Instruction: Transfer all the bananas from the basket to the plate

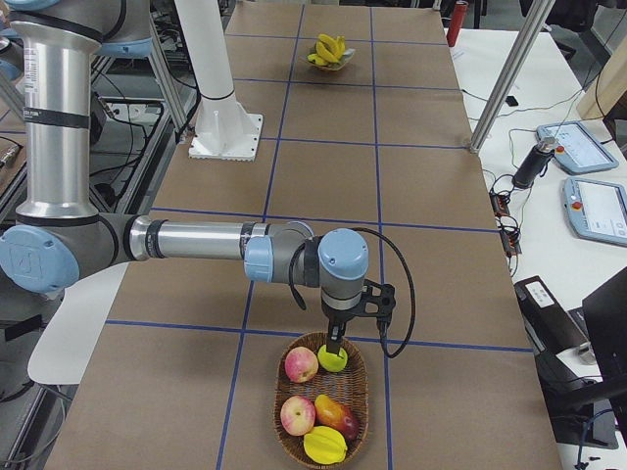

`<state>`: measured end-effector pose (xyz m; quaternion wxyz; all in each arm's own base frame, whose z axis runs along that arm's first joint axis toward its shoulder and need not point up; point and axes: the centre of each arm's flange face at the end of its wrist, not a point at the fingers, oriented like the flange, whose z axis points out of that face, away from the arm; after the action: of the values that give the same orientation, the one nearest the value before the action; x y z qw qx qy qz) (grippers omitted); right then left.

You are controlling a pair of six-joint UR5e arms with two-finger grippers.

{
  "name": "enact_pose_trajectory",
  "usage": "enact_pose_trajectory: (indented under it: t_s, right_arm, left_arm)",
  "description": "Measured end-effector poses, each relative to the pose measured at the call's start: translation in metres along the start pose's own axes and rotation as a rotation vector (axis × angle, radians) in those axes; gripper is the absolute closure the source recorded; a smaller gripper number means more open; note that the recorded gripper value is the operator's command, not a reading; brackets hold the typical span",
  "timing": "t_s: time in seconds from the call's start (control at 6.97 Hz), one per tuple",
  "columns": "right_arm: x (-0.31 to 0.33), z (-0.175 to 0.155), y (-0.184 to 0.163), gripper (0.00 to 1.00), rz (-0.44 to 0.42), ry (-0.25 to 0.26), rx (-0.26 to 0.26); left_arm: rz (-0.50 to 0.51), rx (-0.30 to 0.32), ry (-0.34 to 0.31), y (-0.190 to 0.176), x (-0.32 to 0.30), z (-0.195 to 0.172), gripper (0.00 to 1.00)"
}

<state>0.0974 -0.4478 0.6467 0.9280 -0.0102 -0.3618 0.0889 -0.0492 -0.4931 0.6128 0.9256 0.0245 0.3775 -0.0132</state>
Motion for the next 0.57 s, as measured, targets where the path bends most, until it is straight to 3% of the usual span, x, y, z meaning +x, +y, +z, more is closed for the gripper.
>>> enact_pose_trajectory:
  t_s: [0.57]
  right_arm:
    - [-0.0008,-0.0003,0.0005,0.01,-0.004,-0.001,0.003]
  left_arm:
    - [-0.001,-0.001,0.001,0.0001,-0.0004,0.0005,0.00]
